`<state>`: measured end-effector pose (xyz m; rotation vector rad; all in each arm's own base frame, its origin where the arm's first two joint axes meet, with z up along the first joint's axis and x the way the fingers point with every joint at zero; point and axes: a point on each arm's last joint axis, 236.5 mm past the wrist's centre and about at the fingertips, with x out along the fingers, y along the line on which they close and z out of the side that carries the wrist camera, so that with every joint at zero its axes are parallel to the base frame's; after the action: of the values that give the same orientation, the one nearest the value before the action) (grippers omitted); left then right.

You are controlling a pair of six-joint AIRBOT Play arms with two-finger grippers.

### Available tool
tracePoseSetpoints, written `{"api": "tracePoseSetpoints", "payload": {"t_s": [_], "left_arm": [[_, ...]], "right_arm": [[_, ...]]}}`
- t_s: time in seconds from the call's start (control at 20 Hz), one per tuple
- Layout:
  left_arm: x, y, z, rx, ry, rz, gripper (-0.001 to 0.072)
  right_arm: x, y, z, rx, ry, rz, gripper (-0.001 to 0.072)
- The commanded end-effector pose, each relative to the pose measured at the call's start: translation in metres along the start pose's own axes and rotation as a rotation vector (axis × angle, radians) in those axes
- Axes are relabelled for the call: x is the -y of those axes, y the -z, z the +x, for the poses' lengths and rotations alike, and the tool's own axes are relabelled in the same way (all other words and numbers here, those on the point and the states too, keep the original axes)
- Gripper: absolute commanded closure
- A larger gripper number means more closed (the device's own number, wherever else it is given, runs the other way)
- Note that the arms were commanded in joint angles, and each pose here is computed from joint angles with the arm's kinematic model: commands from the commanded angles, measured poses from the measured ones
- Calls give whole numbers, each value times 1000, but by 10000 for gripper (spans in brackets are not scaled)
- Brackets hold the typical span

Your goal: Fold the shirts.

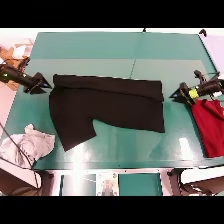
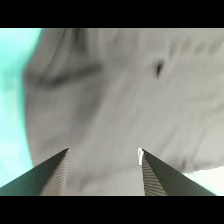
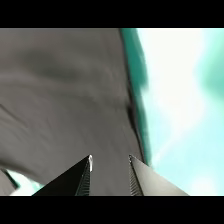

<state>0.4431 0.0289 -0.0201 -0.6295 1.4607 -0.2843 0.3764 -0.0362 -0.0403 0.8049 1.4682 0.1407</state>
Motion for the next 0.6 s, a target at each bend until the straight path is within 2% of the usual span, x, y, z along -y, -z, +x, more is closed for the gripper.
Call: {"api": "tracePoseSetpoints", "payload": {"t_s": [0.0, 0.25, 0.55], "left_arm": [[-11, 41, -18, -20, 14, -44, 193], [-23, 91, 0, -32, 28, -75, 193], [-14, 107, 22, -57, 112, -118, 193]], "right_arm": [[36, 70, 6, -15, 64, 75, 420], [68, 157, 58, -143, 45, 206, 376], [50, 137, 77, -13, -82, 212, 388]]}}
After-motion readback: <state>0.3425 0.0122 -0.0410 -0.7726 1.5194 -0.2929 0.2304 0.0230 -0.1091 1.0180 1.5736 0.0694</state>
